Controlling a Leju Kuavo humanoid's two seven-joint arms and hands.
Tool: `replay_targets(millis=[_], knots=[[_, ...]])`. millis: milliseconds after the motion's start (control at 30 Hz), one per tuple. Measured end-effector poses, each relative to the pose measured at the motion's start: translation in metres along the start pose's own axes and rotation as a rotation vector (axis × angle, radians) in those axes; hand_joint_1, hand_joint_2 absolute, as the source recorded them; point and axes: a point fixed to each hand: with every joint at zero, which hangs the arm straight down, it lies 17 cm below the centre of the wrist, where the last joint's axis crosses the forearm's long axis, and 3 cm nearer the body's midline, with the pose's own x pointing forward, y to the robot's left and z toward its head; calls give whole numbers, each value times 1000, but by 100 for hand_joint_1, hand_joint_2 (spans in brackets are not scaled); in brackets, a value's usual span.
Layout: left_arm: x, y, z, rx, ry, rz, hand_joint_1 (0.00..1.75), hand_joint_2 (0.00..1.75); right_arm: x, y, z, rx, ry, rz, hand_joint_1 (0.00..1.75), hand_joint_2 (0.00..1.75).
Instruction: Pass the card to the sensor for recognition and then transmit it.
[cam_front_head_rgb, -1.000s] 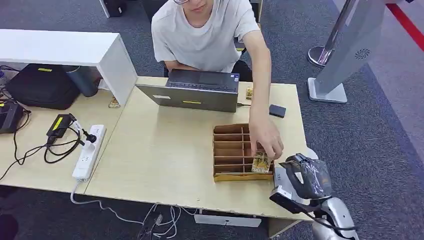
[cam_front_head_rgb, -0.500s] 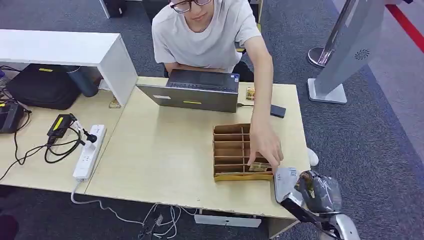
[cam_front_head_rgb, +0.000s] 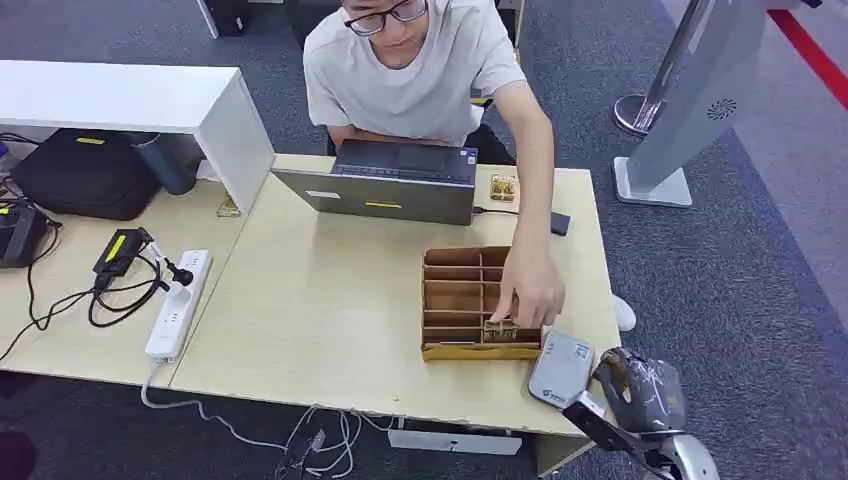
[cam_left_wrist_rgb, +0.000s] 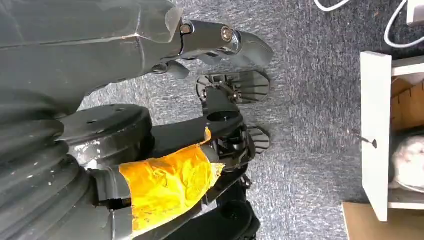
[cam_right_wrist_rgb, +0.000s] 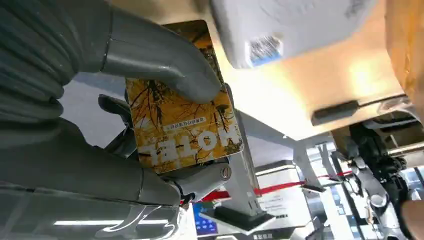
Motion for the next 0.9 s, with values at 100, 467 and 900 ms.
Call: replay_targets(millis=[100,467,900], knots=[[1,0,0,-1,2,-11,0,175,13,-27,-25,-59,-33,-8,175,175],[12,-6,-1,-11,5,-47,0,175,84,-165,-138,-292,-205,32,175,175],[13,-7,-1,-12,6,-66,0,175,117,-194,-155,-341,-279,53,175,175]])
